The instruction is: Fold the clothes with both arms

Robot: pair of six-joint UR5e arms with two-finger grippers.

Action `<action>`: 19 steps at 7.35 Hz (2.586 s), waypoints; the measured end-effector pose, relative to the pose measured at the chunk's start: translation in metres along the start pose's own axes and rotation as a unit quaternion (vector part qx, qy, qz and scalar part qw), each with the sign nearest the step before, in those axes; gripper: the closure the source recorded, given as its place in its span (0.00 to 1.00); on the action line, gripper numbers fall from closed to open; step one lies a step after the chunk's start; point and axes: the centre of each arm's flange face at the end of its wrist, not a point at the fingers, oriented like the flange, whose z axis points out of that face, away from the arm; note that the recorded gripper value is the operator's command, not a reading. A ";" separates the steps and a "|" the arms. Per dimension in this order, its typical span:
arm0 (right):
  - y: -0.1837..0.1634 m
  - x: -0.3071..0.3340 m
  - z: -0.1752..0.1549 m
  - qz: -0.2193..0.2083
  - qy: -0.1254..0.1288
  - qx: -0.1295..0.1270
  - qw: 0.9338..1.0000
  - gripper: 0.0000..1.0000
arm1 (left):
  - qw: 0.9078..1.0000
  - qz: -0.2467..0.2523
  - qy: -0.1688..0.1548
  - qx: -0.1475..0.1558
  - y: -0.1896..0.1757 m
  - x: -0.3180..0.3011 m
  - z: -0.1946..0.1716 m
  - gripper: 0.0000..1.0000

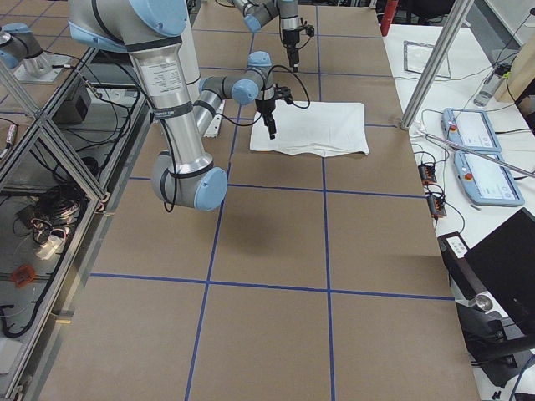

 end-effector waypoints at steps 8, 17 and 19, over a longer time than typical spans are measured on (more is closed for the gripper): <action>-0.003 -0.003 -0.012 0.055 -0.058 0.015 0.997 0.00 | 0.989 -0.136 -0.065 0.002 0.138 -0.011 0.113 0.17; -0.003 0.004 -0.006 0.058 -0.051 0.012 0.997 0.00 | 0.988 -0.134 -0.074 0.024 0.127 -0.015 0.121 1.00; -0.001 0.006 -0.004 0.058 -0.048 0.010 0.997 0.00 | 0.988 -0.137 -0.067 0.028 0.119 -0.010 0.115 1.00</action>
